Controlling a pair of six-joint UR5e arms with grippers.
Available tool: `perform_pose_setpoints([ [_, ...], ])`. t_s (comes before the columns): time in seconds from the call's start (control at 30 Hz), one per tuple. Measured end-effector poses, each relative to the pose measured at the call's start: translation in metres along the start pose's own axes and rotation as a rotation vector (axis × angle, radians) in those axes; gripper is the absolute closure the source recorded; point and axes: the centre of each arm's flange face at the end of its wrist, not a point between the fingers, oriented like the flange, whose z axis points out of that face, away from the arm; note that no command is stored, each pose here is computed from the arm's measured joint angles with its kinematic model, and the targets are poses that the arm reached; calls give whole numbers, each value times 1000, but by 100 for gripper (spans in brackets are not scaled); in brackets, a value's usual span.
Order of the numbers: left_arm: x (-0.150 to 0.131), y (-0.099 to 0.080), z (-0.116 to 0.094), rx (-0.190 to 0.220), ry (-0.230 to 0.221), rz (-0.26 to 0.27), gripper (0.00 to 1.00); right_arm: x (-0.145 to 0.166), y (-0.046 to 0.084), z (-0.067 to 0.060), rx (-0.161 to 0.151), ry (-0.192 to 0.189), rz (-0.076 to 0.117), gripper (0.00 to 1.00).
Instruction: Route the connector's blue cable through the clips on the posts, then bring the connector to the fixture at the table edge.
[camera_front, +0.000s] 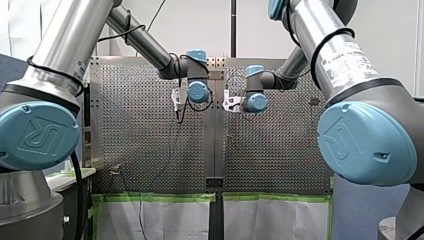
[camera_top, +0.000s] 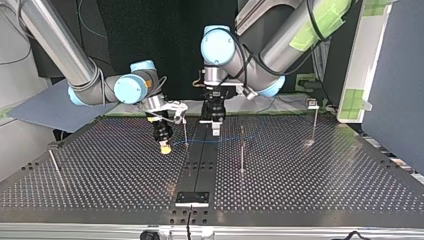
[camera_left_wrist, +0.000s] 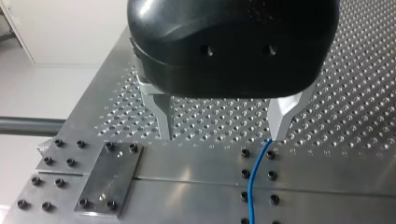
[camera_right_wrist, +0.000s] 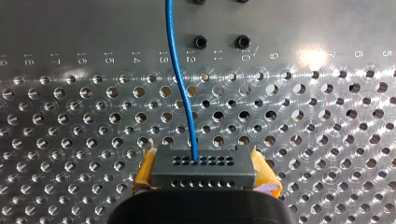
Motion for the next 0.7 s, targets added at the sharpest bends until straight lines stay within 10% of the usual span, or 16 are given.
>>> perform_pose_setpoints([
  [0.7, 35, 1, 31, -7, 39, 28, 0, -1, -1, -1, 2, -5, 0, 100],
])
